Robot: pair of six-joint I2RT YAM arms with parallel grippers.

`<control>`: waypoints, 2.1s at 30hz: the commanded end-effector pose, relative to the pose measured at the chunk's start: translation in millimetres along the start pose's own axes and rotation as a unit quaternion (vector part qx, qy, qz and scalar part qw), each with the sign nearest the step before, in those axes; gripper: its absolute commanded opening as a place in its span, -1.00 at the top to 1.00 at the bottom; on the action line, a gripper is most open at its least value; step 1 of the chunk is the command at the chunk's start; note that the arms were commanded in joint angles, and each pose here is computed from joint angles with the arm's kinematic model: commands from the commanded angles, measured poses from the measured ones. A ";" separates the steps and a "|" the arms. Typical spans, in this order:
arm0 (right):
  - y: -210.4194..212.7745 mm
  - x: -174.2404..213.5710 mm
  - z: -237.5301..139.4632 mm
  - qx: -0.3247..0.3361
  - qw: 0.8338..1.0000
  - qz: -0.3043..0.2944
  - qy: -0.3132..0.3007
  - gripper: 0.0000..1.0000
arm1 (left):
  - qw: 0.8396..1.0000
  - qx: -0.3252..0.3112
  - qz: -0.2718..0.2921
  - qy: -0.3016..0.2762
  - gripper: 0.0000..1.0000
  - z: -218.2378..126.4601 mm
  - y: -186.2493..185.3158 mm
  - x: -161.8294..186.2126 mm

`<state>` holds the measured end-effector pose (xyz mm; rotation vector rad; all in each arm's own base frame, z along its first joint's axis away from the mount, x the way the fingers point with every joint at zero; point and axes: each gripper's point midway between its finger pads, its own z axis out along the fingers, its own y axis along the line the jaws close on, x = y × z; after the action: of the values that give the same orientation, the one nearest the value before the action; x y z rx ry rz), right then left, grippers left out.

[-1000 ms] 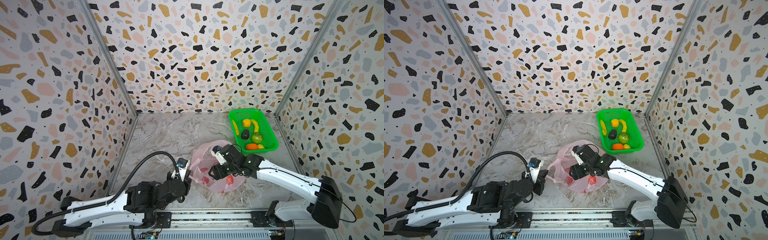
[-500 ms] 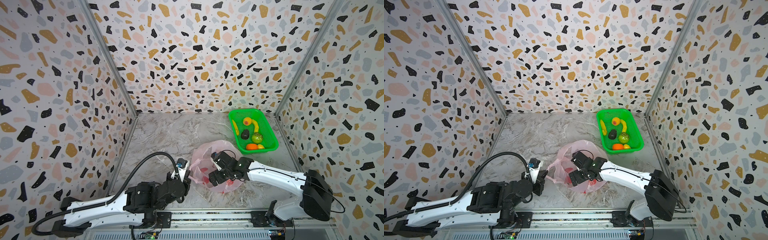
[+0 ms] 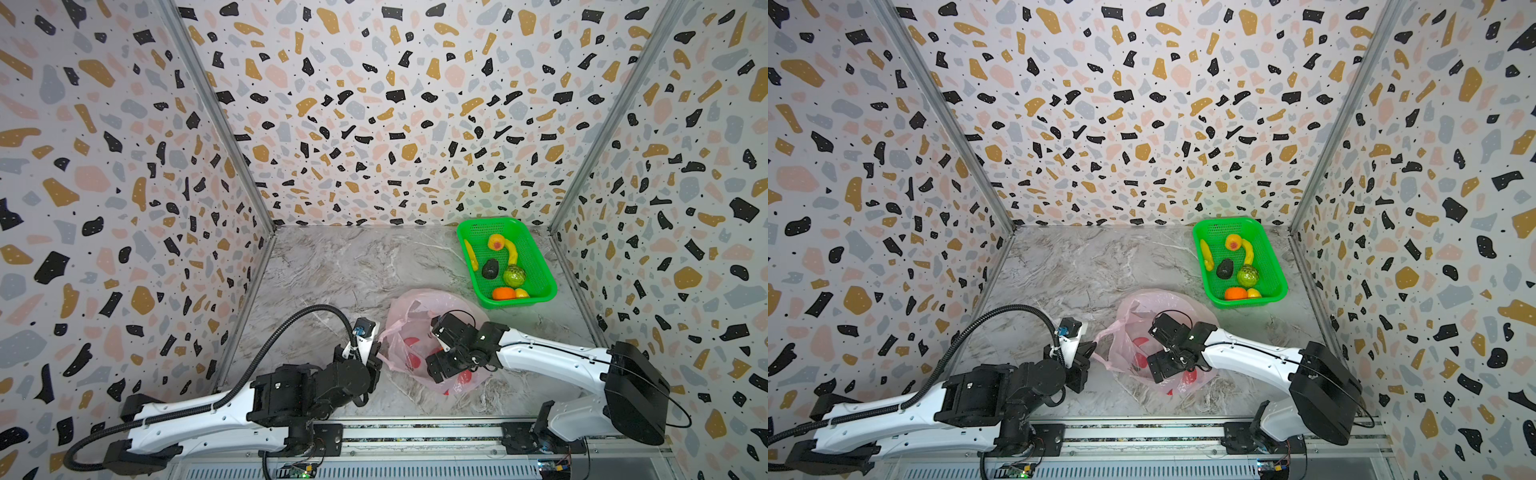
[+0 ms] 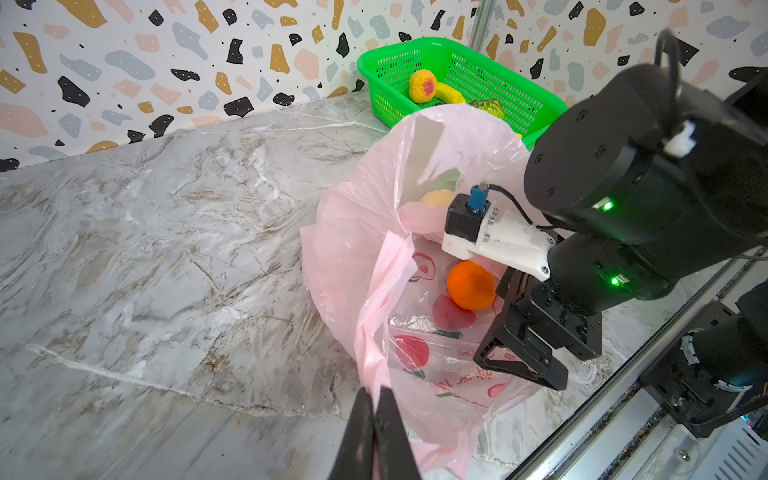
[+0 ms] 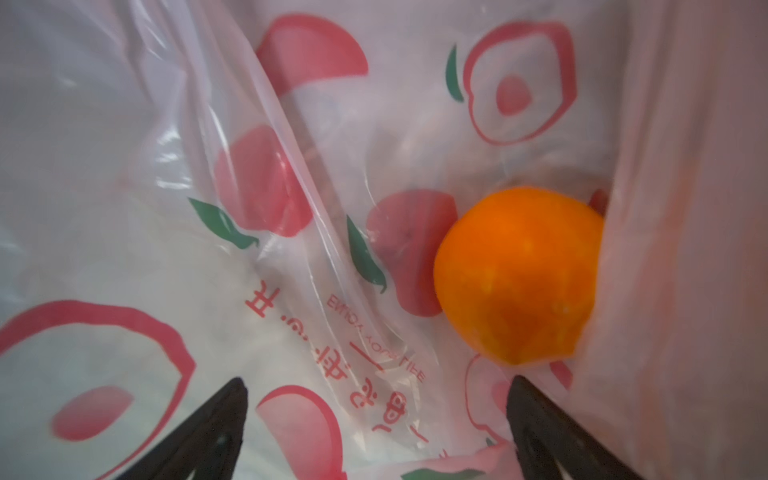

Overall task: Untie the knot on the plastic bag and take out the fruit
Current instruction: 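Lower the right gripper onto the orange and close on it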

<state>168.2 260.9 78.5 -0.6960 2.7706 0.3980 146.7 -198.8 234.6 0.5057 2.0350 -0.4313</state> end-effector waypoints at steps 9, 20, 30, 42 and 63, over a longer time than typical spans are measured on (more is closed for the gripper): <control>20.3 -56.4 -5.9 -0.006 0.998 -0.008 -0.064 -0.95 | 1.000 0.006 0.001 -0.012 1.00 0.6 -3.8 -4.9; -50.8 -46.7 2.7 0.102 0.993 0.055 -0.038 -0.98 | 1.000 0.004 -0.001 -0.014 1.00 -1.5 -1.0 -5.6; -50.7 -9.5 15.0 0.071 0.995 0.075 0.002 -0.92 | 1.000 0.005 -0.001 -0.012 1.00 0.4 -2.4 -3.7; -51.5 13.4 28.0 0.077 0.994 0.067 0.033 -0.98 | 1.000 0.010 0.004 -0.008 1.00 3.5 -7.9 -3.3; -70.5 56.0 22.3 0.127 0.985 0.070 0.091 -0.98 | 0.994 0.097 0.039 -0.044 1.00 4.3 -54.7 -33.7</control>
<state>169.0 193.1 38.0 -0.5070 2.9262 0.0280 139.1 -243.9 241.9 0.6736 1.9735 -0.5150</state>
